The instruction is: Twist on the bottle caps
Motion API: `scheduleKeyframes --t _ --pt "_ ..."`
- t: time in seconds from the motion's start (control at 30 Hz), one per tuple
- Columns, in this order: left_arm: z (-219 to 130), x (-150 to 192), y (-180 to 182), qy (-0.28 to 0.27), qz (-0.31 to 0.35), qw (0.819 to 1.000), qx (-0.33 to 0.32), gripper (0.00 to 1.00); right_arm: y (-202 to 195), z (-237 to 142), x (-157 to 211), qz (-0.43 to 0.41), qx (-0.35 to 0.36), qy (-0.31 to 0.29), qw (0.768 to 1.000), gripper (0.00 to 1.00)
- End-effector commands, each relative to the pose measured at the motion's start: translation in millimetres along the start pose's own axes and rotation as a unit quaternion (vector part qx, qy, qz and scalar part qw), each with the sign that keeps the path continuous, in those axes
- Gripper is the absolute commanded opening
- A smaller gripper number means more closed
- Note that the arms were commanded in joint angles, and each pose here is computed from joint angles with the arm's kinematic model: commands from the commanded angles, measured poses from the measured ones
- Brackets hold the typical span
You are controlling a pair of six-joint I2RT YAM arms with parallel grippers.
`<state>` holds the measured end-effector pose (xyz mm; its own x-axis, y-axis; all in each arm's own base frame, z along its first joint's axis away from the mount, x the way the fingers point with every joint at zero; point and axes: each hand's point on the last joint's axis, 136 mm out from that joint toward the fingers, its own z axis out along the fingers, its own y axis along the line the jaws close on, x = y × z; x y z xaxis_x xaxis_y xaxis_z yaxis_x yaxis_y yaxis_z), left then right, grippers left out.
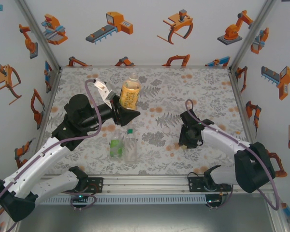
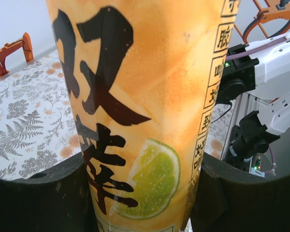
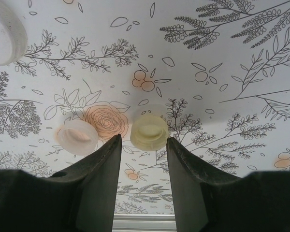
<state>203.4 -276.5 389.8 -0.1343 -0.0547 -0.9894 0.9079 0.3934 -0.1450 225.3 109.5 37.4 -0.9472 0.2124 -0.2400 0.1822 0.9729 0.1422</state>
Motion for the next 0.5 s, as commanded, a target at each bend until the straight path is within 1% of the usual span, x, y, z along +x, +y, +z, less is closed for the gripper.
scheduleKeyframes --t 0.0,0.33,0.47 --pt "-2.3 -6.9 -2.3 -0.015 0.002 1.000 0.003 0.00 -5.9 5.5 3.1 0.009 0.010 0.004 1.000 0.43" --pt "-2.6 -7.5 -2.9 -0.014 0.001 1.000 0.003 0.00 -3.7 11.4 2.0 0.009 0.008 0.005 1.000 0.42" --pt "-2.9 -9.0 -2.9 -0.016 0.001 1.000 0.003 0.00 -4.9 15.9 4.5 0.009 0.010 0.009 1.000 0.40"
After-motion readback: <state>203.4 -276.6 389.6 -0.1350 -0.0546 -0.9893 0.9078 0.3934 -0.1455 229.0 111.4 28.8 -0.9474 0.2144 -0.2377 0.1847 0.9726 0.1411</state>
